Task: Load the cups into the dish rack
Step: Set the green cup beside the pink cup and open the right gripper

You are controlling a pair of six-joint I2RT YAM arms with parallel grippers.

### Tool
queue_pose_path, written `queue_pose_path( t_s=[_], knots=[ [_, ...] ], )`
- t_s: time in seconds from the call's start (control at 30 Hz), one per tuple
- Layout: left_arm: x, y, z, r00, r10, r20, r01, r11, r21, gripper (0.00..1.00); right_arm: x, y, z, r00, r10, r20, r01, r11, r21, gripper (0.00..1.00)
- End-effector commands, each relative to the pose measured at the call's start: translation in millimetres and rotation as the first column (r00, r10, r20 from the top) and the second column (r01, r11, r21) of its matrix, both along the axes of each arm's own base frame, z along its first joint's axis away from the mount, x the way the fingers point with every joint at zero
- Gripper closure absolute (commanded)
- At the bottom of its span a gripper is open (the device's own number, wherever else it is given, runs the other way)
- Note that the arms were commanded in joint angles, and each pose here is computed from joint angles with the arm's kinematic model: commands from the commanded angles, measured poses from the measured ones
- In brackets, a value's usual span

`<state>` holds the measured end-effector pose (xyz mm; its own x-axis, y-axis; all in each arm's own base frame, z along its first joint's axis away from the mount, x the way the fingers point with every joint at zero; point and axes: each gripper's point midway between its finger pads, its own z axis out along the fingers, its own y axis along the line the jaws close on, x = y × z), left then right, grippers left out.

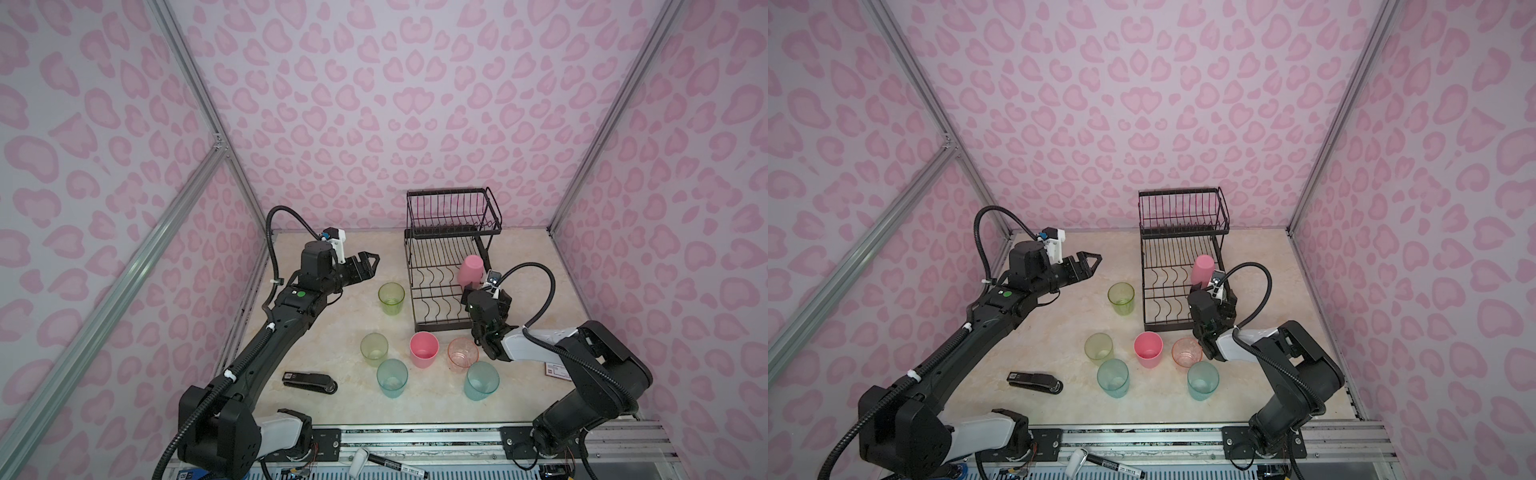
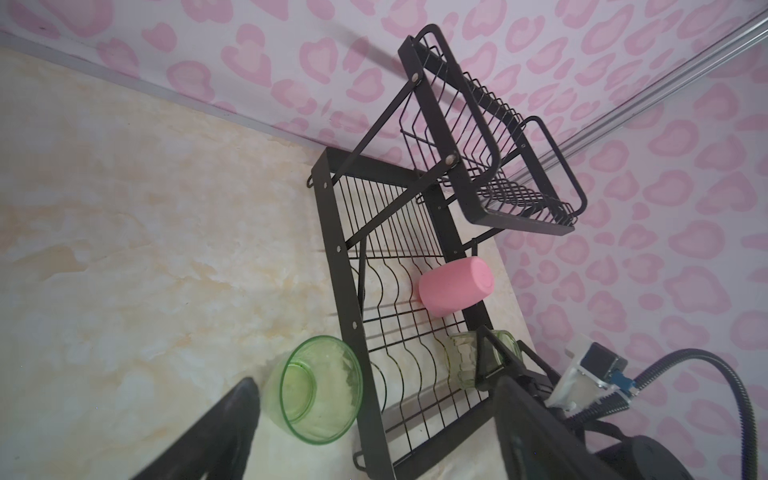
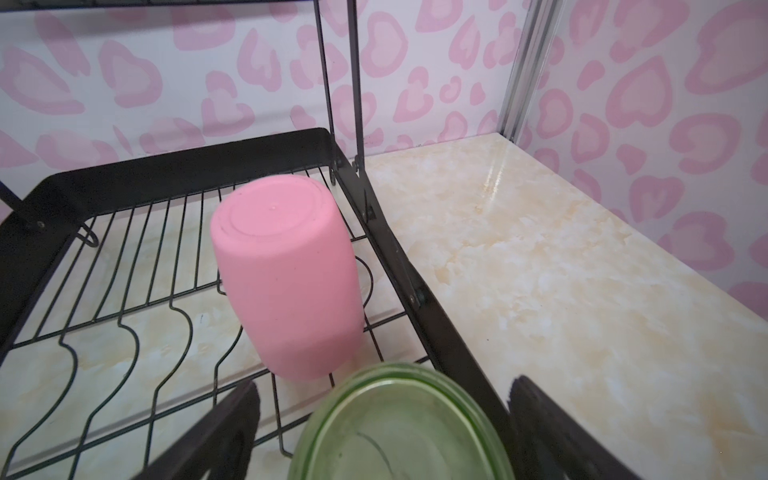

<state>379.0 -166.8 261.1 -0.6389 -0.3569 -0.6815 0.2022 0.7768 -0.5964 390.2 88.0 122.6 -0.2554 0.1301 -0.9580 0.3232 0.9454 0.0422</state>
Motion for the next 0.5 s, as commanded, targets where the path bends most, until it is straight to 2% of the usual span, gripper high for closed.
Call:
queue_pose_path(
  t_s=[0.0,0.3,0.47],
  knots=[
    [-5,9,-15,0.998,0.036,-0.044,-0.035,0.999,0.035,0.08,-5,-1,5,1.000,0.001,0.007,-0.001,1.000,0.007,0.06],
    [-14,21,-60,0.978,0.088,-0.187,-0.058,0.986,0.159,0.09,-11,4,16,0.999,0.053,-0.010,-0.052,0.997,0.052,0.05],
    [-18,19,-82,0.964,0.095,-0.248,-0.031,0.967,0.251,0.11,-14,8,18,0.995,0.076,-0.058,-0.072,0.994,0.078,0.08]
  ],
)
